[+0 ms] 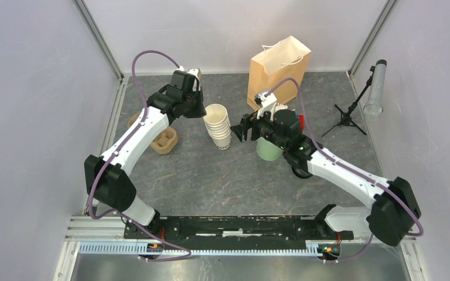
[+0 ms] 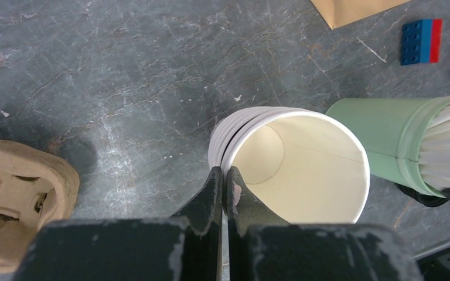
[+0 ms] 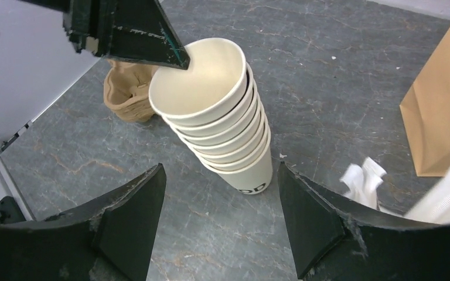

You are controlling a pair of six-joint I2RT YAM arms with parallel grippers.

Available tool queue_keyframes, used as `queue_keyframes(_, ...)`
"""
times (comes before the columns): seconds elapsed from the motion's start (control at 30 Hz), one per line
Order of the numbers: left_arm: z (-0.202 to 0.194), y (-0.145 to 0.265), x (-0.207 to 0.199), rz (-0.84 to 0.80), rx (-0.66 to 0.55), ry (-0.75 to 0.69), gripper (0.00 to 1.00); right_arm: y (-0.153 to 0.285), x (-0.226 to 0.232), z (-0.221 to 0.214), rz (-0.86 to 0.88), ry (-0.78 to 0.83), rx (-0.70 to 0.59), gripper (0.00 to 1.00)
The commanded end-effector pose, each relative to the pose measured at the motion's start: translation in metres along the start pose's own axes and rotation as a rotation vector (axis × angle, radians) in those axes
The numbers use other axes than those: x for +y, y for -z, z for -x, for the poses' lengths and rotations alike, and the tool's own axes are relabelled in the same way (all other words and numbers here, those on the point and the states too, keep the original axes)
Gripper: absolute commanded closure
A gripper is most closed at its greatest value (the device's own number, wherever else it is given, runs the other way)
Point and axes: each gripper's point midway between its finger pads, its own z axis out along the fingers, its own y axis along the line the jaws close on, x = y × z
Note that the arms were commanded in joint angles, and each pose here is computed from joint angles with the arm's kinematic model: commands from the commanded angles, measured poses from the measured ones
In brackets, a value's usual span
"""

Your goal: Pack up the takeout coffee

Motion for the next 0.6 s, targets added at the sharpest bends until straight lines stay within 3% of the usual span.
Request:
queue_keyframes(0.0,0.025,0.012,-0.017,-0.073,-0.119,0.049,0.96,-0.021,0.006,0.034,0.013,-0.038,-0.082,0.24)
queue_keyframes(0.23,0.028,0.017,-0.004,0.003,-0.139,0.078,0.93,-0.041,-0.004,0.020,-0.029,-0.051,-0.045,0.29)
queue_keyframes(0.47,0.030,0.021,-0.011,-0.025,-0.130,0.100,0.93,-0.059,-0.007,0.018,-0.027,-0.071,-0.018,0.32)
queue_keyframes(0.57,0.030,0.020,-0.011,-0.019,-0.121,0.111,0.88,-0.064,-0.011,0.015,-0.033,-0.087,-0.013,0.34)
